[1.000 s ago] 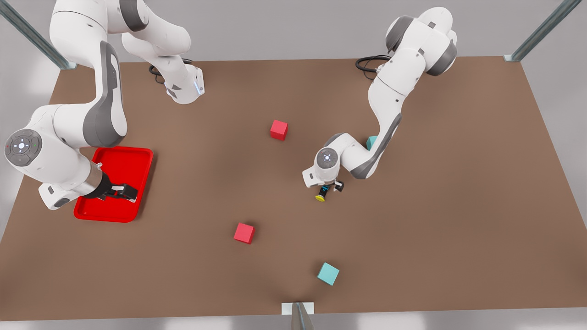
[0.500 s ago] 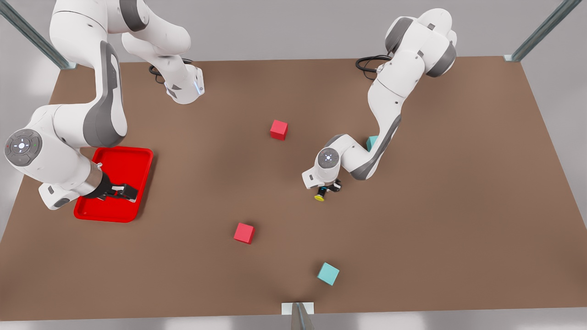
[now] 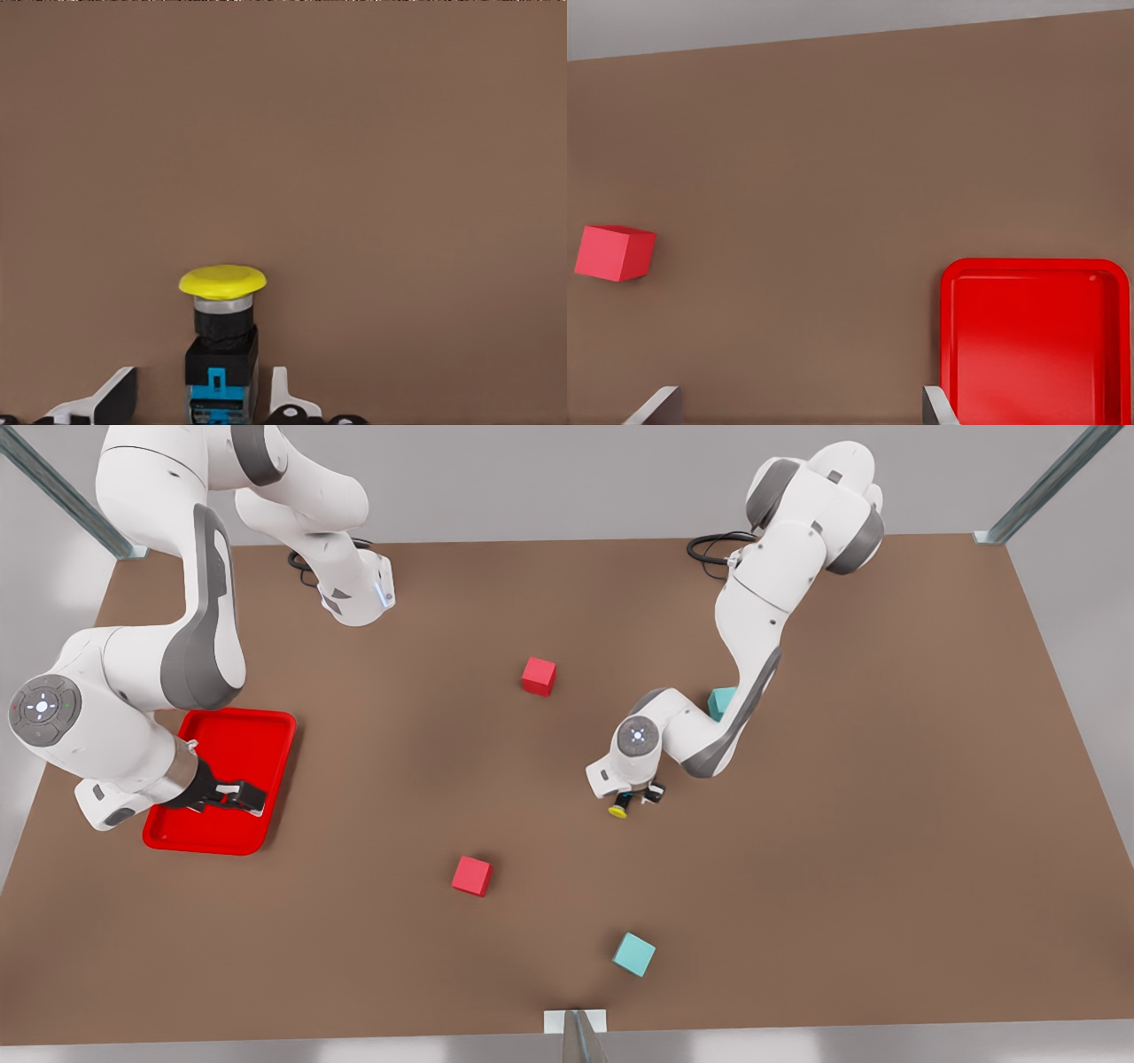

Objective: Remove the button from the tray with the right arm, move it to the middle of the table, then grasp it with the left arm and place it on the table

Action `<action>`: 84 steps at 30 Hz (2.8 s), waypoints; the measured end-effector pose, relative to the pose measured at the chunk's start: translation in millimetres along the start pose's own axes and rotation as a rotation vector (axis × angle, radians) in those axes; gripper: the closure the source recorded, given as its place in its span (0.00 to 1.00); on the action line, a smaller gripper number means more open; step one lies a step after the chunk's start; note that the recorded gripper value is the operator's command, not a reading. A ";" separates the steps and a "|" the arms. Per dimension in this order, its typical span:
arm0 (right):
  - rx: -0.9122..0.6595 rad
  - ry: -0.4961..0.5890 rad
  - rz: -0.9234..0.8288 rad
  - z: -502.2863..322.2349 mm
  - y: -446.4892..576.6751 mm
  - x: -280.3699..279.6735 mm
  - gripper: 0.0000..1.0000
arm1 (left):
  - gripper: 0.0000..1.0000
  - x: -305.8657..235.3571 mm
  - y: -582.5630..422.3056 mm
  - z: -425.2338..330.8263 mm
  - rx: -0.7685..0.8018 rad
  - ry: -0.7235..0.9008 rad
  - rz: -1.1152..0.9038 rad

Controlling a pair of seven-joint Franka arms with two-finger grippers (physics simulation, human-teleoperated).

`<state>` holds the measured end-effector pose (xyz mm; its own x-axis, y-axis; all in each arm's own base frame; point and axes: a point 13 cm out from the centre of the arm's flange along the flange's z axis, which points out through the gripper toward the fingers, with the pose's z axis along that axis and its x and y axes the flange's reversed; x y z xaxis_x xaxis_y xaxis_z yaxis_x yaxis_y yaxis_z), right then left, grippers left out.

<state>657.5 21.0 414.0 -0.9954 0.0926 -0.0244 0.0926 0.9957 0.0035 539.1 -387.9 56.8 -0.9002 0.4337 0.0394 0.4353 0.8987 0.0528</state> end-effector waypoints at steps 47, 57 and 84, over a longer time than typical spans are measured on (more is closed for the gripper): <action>0.000 0.008 -0.005 7.3 0.3 -2.8 0.00 | 0.52 -12.8 15.3 -8.0 -0.010 -0.004 -0.023; 0.000 0.009 -0.006 7.2 -0.1 -2.8 0.00 | 0.00 -22.3 22.3 -2.2 -0.009 -0.007 -0.005; 0.000 0.006 0.007 12.7 -8.5 -7.4 0.00 | 0.57 -31.4 13.0 20.4 -0.001 -0.001 0.068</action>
<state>664.3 11.8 401.4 -0.9948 0.1001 -0.0188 0.1000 0.9950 0.0033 572.7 -388.6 35.9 -0.8685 0.4939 0.0423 0.4956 0.8671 0.0509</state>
